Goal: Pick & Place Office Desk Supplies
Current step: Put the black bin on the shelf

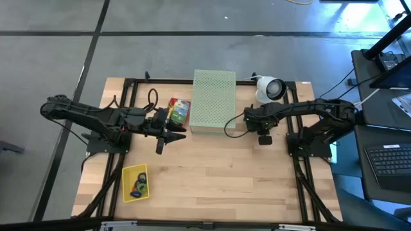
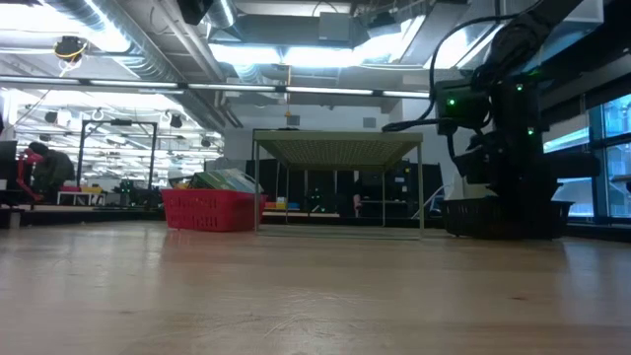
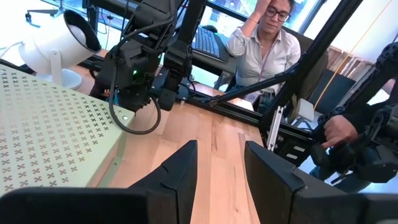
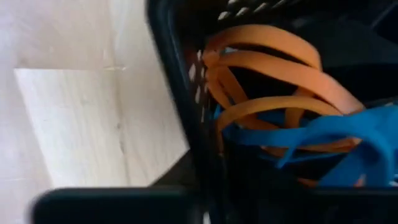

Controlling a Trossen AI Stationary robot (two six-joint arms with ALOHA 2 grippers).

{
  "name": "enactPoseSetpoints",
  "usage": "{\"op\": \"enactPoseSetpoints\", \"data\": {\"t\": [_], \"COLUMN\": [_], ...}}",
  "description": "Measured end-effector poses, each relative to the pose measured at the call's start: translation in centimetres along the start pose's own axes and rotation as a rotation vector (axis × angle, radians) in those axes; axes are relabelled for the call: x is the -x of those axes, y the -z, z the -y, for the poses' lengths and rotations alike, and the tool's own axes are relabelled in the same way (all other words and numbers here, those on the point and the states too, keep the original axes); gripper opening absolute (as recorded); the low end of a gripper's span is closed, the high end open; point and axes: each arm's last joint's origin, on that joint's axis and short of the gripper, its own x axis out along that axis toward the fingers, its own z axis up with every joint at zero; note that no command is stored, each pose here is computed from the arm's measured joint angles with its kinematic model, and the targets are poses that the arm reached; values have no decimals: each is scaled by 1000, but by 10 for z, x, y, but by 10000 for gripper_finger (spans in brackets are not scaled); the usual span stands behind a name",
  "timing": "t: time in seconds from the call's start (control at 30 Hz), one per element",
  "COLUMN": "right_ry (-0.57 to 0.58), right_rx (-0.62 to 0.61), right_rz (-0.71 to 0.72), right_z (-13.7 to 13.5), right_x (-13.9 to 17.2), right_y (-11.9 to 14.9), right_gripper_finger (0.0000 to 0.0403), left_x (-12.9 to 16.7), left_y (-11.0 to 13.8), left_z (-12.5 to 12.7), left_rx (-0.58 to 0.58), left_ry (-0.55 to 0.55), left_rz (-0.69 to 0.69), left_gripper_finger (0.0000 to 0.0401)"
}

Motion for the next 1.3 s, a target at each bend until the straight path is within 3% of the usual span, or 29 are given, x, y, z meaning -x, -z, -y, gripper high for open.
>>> {"op": "enactPoseSetpoints", "data": {"t": [0.1, 0.47, 0.9, 1.3], "right_ry": [8, 13, -4, -8], "right_rx": [6, -64, -126, -170], "right_rz": [0, -22, 13, 116], "right_z": [0, 1, 0, -6], "right_x": [1, 7, 45, 107], "right_y": [0, 1, 7, 4], "right_gripper_finger": [10, 3, 1, 0], "left_x": [0, 0, 0, 0], "left_y": [0, 0, 0, 0], "left_z": [0, 0, 0, 0], "left_rx": [2, 7, -1, -3], "left_ry": [0, 0, 0, 0], "left_rz": [0, 0, -1, -1], "left_gripper_finger": [127, 127, 127, 127]}}
